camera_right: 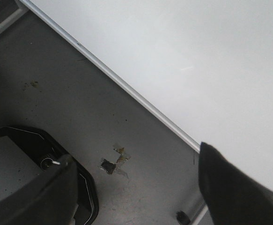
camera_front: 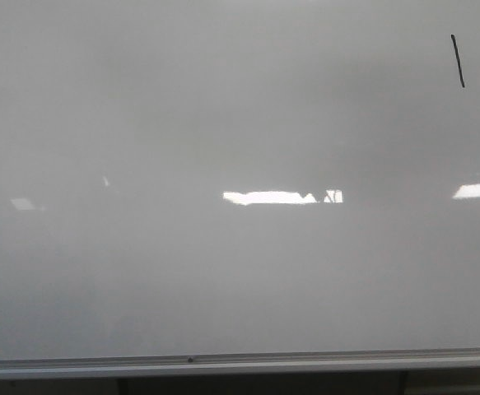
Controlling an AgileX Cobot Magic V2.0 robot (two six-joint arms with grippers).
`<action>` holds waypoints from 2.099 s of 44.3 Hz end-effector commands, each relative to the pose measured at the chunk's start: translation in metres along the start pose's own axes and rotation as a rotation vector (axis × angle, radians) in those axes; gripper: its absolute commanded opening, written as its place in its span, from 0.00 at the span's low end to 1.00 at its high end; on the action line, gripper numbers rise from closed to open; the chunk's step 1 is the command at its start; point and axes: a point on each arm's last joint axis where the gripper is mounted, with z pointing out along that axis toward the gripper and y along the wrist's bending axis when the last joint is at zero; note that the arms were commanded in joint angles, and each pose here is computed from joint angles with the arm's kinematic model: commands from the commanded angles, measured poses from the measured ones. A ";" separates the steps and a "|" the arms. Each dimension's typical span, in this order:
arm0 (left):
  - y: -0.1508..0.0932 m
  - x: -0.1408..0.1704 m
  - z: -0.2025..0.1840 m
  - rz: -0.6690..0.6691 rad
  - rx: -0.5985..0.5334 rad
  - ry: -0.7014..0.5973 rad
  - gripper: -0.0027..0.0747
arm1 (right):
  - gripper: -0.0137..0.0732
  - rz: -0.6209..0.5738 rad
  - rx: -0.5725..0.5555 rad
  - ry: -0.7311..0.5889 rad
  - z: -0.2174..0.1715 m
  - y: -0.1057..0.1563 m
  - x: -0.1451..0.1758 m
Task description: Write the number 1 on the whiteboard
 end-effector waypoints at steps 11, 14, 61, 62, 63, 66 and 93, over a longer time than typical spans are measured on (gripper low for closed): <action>-0.016 -0.002 0.058 -0.001 0.108 -0.053 0.01 | 0.80 0.005 0.032 -0.084 -0.004 -0.003 -0.007; -0.019 0.001 0.067 -0.004 0.121 -0.045 0.01 | 0.80 0.005 0.032 -0.084 -0.004 -0.003 -0.007; -0.009 -0.011 -0.006 0.244 0.008 -0.055 0.59 | 0.80 0.171 0.128 -0.075 -0.006 -0.013 -0.005; -0.010 -0.010 -0.010 0.253 0.012 -0.043 0.59 | 0.80 0.183 0.132 -0.078 -0.006 -0.014 -0.005; -0.010 -0.009 -0.017 0.267 0.014 -0.038 0.59 | 0.80 0.196 0.140 -0.081 -0.006 -0.015 -0.005; -0.013 -0.006 -0.040 0.277 0.063 -0.016 0.59 | 0.80 0.233 0.172 -0.090 -0.007 -0.021 -0.004; 0.013 0.033 -0.185 0.139 0.227 -0.127 0.59 | 0.80 0.327 0.262 -0.273 -0.068 -0.002 0.028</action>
